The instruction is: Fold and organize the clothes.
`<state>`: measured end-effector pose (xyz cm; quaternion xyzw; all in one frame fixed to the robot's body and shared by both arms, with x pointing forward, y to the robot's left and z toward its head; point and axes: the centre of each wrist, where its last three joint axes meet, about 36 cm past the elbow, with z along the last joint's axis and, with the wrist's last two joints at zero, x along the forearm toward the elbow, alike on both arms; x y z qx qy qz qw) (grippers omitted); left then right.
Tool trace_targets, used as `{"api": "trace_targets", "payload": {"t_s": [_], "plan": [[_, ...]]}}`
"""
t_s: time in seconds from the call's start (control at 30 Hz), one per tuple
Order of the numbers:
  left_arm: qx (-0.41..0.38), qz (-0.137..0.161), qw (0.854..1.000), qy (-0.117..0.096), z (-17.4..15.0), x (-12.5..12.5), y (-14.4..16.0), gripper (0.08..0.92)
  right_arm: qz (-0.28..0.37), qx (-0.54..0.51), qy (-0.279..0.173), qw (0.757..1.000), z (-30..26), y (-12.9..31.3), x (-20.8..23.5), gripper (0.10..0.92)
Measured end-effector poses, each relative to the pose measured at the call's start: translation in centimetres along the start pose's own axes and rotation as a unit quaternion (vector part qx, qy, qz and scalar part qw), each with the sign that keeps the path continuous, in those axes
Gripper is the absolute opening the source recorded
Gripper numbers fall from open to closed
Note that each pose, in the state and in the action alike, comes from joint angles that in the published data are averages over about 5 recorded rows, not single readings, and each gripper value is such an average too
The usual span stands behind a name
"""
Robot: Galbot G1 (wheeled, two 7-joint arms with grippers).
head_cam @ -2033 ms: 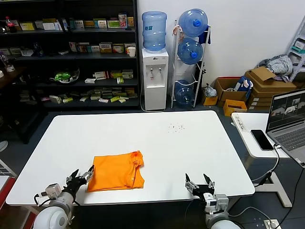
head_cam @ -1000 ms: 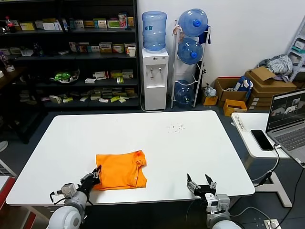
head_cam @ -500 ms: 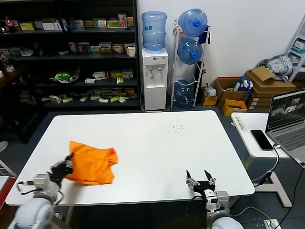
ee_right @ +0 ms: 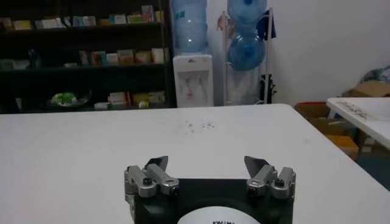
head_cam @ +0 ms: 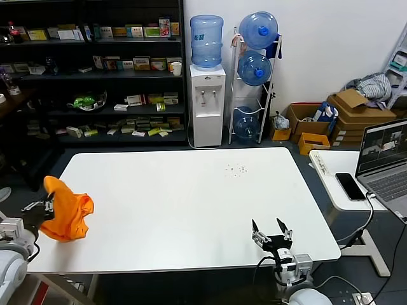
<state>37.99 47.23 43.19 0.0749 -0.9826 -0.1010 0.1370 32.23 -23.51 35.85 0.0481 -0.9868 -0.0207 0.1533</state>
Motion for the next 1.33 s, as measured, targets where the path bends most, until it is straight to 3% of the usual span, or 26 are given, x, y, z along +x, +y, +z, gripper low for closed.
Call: {"api": "trace_targets", "payload": {"t_s": [0.13,0.23,0.53,0.67,0.8,0.9,1.03,1.33], "plan": [[0.041,0.048,0.998,0.009,-1.1,0.2,-4.6,0.114,0.008,0.004,-0.008,1.0,-0.1,-0.3,0.5,0.823],[0.084,0.087,0.992,0.029,-1.3,0.6,-9.3,0.114,0.015,0.007,-0.011,1.0,0.0,-0.5,0.9,0.823],[0.192,0.191,0.958,0.091,-1.3,1.6,-24.9,0.114,0.032,0.01,-0.02,0.999,-0.3,-0.7,1.6,0.823],[0.212,0.227,0.945,0.107,-1.5,1.9,-30.7,0.119,0.035,0.01,-0.022,0.999,-0.2,-0.8,1.7,0.823],[0.225,0.249,0.935,0.111,-1.8,2.3,-34.7,0.197,0.033,0.01,-0.022,0.999,-0.2,-1.1,1.7,0.823],[0.235,0.257,0.931,0.105,-2.3,2.5,-36.3,0.284,0.027,0.011,-0.022,0.999,-0.2,-1.4,1.6,0.823],[0.249,0.256,0.93,0.086,-2.7,2.9,-36.3,0.396,0.016,0.012,-0.025,0.999,-0.2,-1.8,1.6,0.823],[0.248,0.203,0.947,0.005,1.2,4.0,-30.1,0.627,-0.01,0.012,-0.036,0.999,0.2,-2.4,2.0,0.823]]}}
